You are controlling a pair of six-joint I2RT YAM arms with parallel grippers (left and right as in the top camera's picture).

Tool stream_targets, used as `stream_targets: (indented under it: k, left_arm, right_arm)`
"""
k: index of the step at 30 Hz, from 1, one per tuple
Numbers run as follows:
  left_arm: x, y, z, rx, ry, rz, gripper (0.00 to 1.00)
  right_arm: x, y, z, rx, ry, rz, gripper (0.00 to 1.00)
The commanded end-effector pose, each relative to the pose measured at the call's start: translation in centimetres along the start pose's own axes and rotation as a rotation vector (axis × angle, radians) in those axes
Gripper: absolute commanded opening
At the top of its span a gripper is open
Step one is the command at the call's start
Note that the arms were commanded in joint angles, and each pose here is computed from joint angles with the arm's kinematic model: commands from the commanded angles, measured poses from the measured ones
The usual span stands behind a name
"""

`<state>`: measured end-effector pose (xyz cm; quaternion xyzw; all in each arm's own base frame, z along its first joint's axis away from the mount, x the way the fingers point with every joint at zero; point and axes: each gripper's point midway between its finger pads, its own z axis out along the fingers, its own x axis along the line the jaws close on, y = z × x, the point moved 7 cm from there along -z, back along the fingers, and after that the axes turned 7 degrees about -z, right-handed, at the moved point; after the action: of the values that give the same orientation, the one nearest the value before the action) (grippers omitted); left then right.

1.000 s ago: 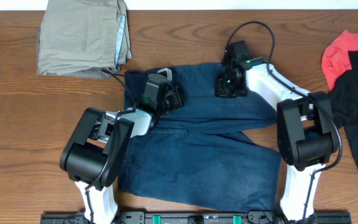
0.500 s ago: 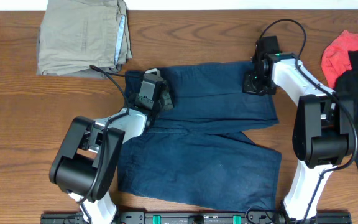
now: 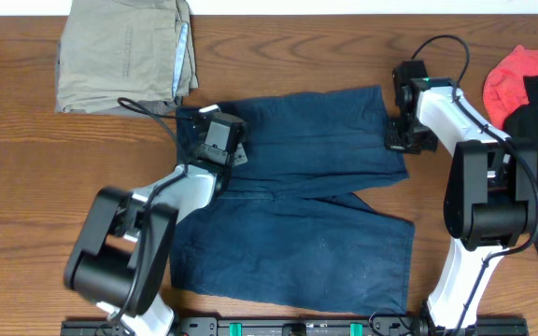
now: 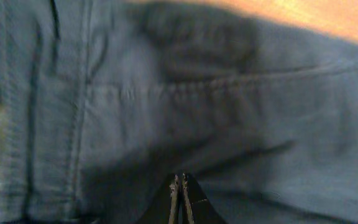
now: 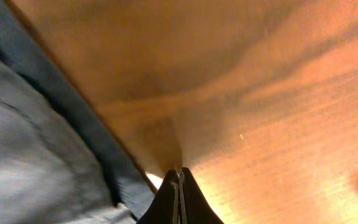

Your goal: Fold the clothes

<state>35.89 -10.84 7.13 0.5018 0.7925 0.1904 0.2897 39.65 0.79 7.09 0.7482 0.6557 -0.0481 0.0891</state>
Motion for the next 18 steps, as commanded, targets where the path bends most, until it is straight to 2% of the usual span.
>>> stream_targets:
  k: [1,8,11,15,18]
  left_arm:
    - [-1.5,2.2,-2.8,-0.083,-0.086,0.074,0.06]
    - [-3.6,3.9,-3.8,-0.168,-0.215,0.051,0.06]
    - [-4.5,3.7,-3.2,-0.161,-0.291,0.060,0.06]
    - [-5.8,2.5,-1.5,-0.115,-0.410,0.100,0.06]
    - [-5.4,1.2,0.6,-0.084,-0.394,0.104,0.06]
  right_arm:
    - [0.6,2.3,-3.9,-0.126,0.123,0.009,0.01]
    - [6.2,5.7,-8.1,-0.366,0.562,-0.159,0.05]
    - [8.7,6.5,-8.6,-0.435,0.627,-0.211,0.04]
    - [12.6,6.0,-8.1,-0.452,0.689,-0.317,0.04]
    - [14.6,5.4,-6.9,-0.427,0.700,-0.353,0.04]
